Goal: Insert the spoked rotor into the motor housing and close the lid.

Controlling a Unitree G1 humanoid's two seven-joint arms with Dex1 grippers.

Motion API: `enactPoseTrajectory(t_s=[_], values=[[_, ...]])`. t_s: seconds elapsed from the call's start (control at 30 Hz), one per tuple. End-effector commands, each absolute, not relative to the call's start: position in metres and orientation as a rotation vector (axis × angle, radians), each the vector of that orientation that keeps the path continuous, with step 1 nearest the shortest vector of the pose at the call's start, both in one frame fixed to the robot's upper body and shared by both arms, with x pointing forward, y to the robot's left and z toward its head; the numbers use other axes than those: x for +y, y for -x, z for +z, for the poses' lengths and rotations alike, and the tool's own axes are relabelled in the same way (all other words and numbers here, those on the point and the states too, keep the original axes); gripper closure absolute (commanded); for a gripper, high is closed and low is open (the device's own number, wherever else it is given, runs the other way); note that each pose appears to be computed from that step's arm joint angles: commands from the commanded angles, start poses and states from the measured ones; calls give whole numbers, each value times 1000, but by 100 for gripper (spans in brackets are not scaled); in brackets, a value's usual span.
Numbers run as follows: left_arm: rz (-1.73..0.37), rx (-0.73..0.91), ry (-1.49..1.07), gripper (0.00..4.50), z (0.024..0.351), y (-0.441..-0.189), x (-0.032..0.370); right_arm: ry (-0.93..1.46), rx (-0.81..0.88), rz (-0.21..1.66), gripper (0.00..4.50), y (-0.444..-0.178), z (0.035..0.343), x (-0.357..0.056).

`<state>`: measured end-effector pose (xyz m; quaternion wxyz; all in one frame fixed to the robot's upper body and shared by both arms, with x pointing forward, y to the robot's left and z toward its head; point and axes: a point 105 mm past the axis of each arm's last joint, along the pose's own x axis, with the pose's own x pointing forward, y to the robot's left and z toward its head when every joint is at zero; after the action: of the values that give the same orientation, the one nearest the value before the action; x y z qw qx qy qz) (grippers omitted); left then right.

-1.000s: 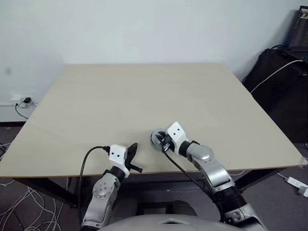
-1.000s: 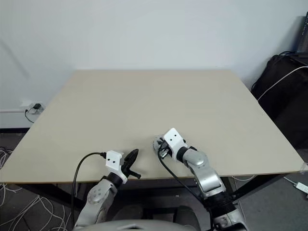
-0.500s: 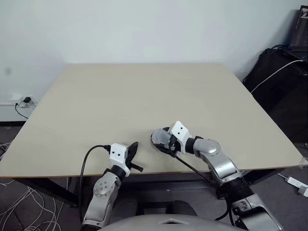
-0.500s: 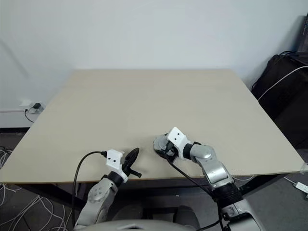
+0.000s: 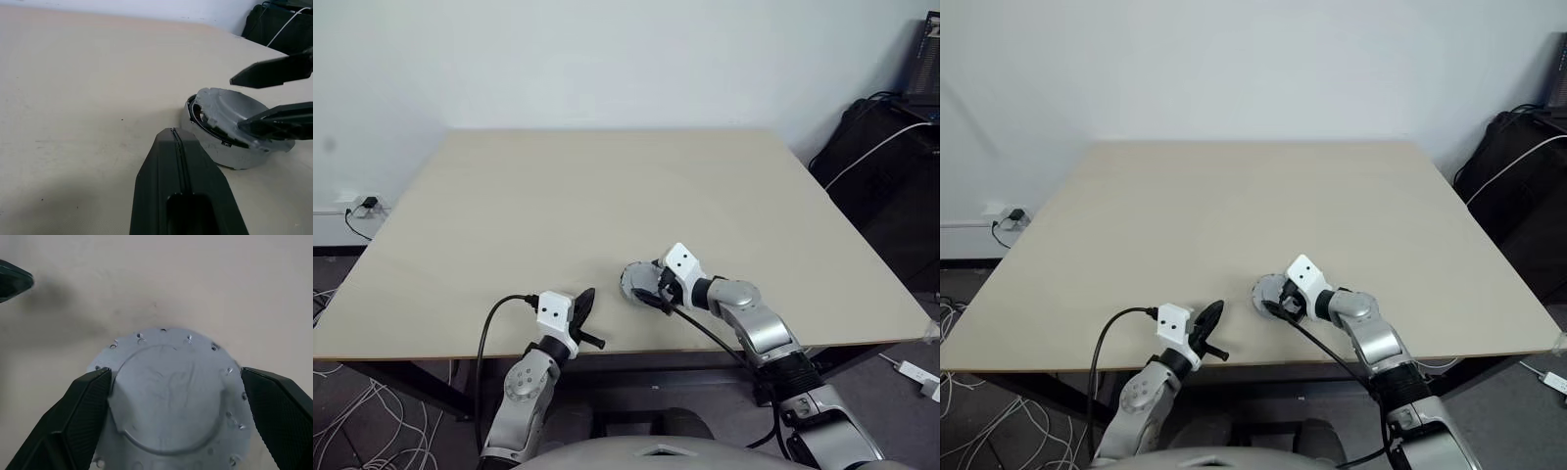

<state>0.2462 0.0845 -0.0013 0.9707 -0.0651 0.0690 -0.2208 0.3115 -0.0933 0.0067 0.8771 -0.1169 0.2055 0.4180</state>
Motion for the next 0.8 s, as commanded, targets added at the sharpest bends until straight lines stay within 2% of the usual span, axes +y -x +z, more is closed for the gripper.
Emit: enactPoseTrajectory(t_s=[0.03,0.17,0.27,0.33,0.37,0.63,0.8], values=[[-449,73,135,450,15,-251,82,229,421,868,1,-318,16,-96],[-446,73,135,450,15,-251,83,223,447,867,1,-316,12,-96],[-443,74,135,450,15,-251,83,205,448,869,57,-316,12,-94],[-443,75,135,450,14,-251,83,204,444,871,116,-316,13,-93],[-442,75,134,450,14,-251,84,202,441,871,124,-316,14,-93],[-443,75,134,450,14,-251,84,139,301,825,124,-322,38,-92],[-451,77,134,450,14,-251,83,141,297,765,124,-324,35,-93]])
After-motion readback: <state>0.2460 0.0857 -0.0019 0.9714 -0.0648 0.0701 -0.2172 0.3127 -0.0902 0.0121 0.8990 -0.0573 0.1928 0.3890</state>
